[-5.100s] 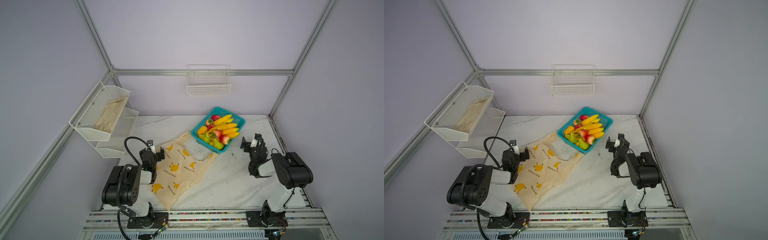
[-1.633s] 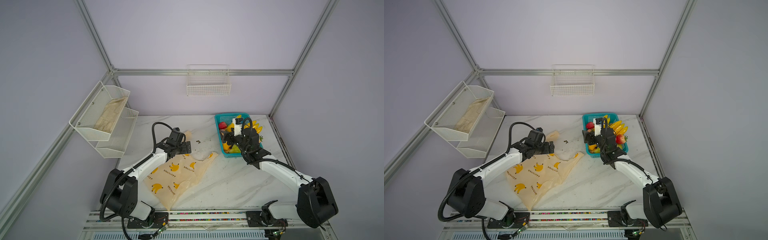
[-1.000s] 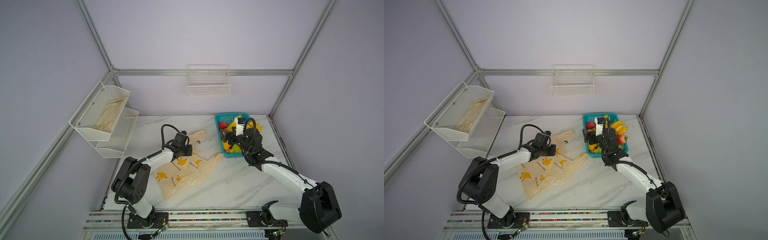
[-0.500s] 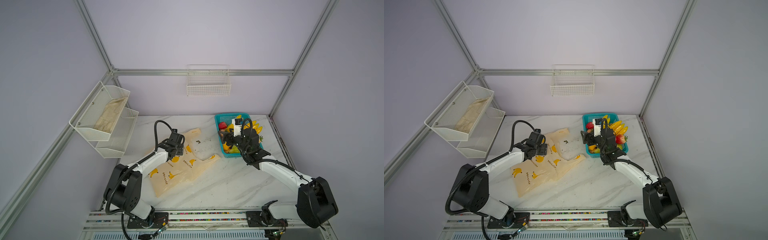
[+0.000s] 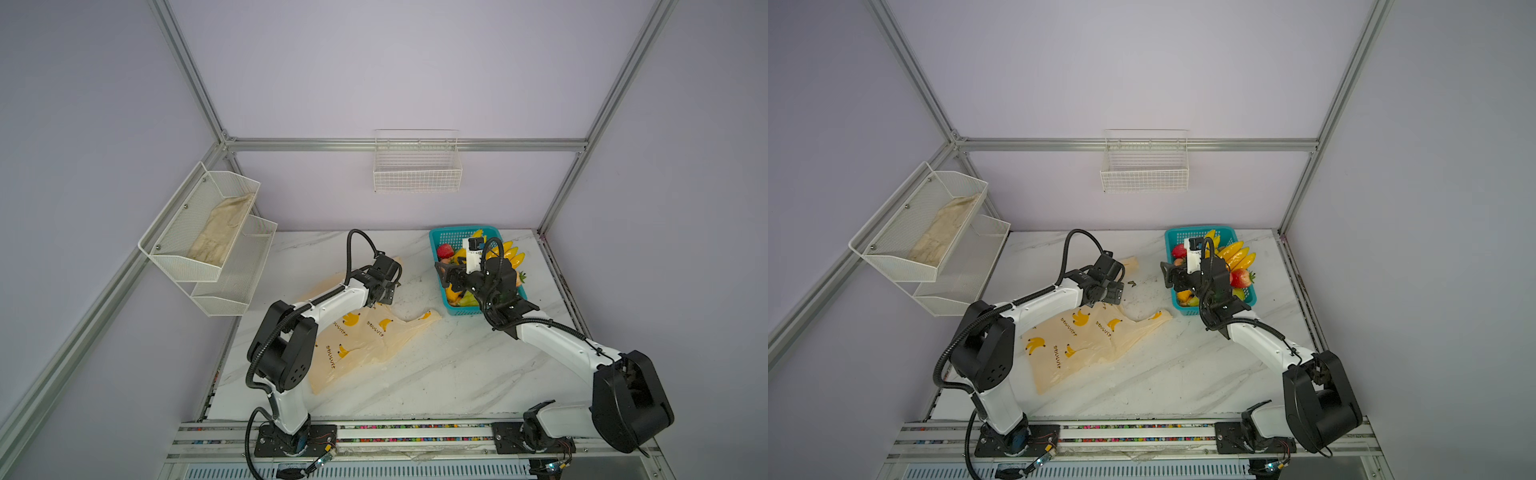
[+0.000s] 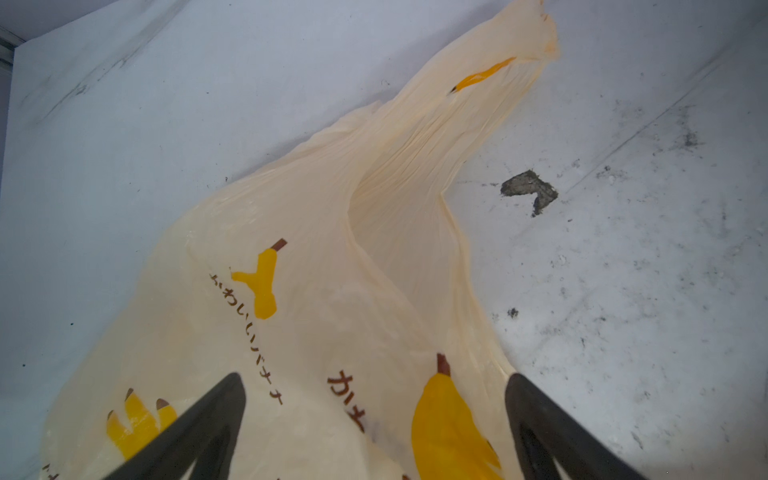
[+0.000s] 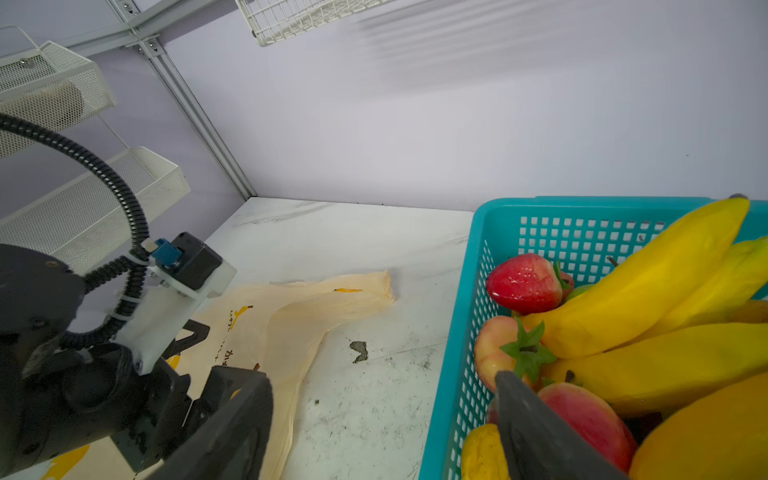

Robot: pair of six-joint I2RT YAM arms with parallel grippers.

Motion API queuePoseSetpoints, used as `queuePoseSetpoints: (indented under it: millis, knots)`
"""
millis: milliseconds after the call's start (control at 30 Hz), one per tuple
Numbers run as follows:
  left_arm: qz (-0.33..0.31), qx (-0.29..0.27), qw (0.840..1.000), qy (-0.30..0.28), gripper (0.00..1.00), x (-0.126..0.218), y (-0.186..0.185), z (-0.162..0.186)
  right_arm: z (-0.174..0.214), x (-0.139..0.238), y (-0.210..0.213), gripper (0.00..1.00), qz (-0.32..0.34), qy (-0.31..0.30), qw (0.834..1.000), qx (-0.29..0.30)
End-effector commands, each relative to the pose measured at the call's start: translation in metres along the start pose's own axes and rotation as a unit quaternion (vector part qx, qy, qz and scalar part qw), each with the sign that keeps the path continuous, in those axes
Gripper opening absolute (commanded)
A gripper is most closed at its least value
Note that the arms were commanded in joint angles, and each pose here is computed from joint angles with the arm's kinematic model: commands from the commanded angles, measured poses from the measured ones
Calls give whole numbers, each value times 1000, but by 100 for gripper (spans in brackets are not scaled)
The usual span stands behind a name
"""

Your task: Place the fake fruits into the plastic bag and tie a complex knot

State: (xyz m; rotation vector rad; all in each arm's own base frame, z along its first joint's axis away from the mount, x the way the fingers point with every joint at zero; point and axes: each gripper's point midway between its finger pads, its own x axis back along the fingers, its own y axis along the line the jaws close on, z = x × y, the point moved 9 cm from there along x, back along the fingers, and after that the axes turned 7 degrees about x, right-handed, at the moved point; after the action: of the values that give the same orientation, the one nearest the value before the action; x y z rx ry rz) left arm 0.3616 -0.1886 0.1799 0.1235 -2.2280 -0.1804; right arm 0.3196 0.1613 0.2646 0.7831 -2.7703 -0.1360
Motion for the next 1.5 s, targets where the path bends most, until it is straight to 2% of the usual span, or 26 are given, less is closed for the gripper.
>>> queuePoseSetpoints:
  millis: [0,67,200,533,700,833,933,1000,1067,1167,1300,1467]
  knots:
    - [-22,12,999,-30,97,8,-6,-28,-1,2,2,86,-3,-15,1000,7]
    - [-31,5,999,-22,95,1,-9,-28,0,3,2,86,-3,-15,1000,6]
    - [-32,-2,999,-5,84,-10,-14,-21,1,1,1,86,-3,-14,1000,4]
    - [-45,6,999,-3,25,-3,2,-4,-2,3,1,86,6,-13,1000,7]
    - [-6,34,999,-25,0,8,21,3,-7,9,0,86,19,-17,1000,7]
    - [69,74,991,-83,0,36,37,3,-13,16,-3,86,42,-24,999,3]
    - [162,124,970,-129,0,58,55,1,-18,19,1,86,30,-32,999,4]
    - [232,170,944,-165,0,74,74,-3,-19,18,4,85,13,-31,999,4]
    - [300,215,908,-197,0,85,94,-5,-19,14,6,86,4,-23,1000,2]
    - [357,254,866,-243,0,98,113,-6,-16,4,7,86,-8,7,1000,-2]
    - [377,277,844,-261,0,106,128,-5,-10,-10,1,86,-35,42,998,-23]
    - [392,271,840,-258,0,108,130,-3,0,-29,12,86,-135,71,988,-33]
